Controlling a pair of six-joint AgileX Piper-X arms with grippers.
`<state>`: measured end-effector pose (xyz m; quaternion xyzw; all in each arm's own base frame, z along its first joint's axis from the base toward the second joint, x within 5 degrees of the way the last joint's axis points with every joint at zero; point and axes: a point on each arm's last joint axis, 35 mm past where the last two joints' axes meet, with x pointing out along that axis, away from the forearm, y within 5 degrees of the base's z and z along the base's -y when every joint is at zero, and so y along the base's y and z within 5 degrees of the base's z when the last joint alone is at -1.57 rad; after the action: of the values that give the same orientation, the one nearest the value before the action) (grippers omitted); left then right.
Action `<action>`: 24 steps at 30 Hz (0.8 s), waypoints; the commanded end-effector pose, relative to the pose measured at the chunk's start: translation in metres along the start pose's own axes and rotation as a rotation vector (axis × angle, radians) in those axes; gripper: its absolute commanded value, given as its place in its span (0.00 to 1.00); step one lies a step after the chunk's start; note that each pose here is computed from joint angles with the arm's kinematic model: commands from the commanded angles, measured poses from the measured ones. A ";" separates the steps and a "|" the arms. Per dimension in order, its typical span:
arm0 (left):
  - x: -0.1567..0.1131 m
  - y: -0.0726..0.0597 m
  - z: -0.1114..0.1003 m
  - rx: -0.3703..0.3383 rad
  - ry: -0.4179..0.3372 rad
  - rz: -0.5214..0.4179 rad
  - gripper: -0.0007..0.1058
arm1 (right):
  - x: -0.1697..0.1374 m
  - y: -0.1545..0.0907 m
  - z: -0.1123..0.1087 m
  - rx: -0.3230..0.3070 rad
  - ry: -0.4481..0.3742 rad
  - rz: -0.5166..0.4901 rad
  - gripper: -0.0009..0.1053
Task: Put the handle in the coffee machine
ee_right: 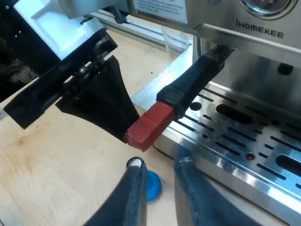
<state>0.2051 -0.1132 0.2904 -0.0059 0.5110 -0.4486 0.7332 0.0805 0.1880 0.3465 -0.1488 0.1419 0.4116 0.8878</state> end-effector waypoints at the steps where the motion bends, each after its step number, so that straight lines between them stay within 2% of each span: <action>1: -0.011 -0.020 0.017 0.163 -0.112 -0.159 0.01 | -0.002 0.000 0.002 0.000 -0.012 0.006 0.17; 4: -0.011 -0.015 0.008 0.199 -0.047 -0.081 0.01 | -0.002 0.000 0.002 0.000 -0.012 0.006 0.19; 6: -0.014 -0.010 0.001 0.178 0.002 -0.051 0.01 | -0.002 0.000 0.002 0.000 -0.012 0.011 0.30; 8: -0.018 -0.005 -0.003 0.147 0.008 -0.031 0.01 | -0.002 0.001 0.002 0.000 -0.012 0.032 0.40; 9: -0.022 -0.002 -0.006 0.128 -0.003 -0.011 0.01 | -0.002 0.001 0.002 0.000 -0.012 0.040 0.46; 12: -0.034 0.006 -0.013 0.089 -0.033 0.070 0.01 | -0.002 0.001 0.002 0.000 -0.013 0.053 0.55; 15: -0.046 0.010 -0.022 0.057 -0.071 0.112 0.01 | -0.002 0.001 0.002 0.000 -0.013 0.053 0.60; 19: -0.061 0.011 -0.036 0.015 -0.109 0.175 0.01 | -0.002 0.001 0.002 0.002 -0.012 0.053 0.62; 22: -0.073 0.008 -0.045 -0.010 -0.144 0.209 0.01 | -0.002 0.002 0.002 0.039 -0.011 0.062 0.64; 24: -0.081 0.006 -0.051 -0.028 -0.159 0.235 0.01 | -0.002 0.002 0.002 0.039 -0.011 0.083 0.64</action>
<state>0.1679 -0.0348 0.3215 0.0058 0.4545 -0.3548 0.8170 0.0786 0.1894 0.3462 -0.1292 0.1540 0.4383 0.8761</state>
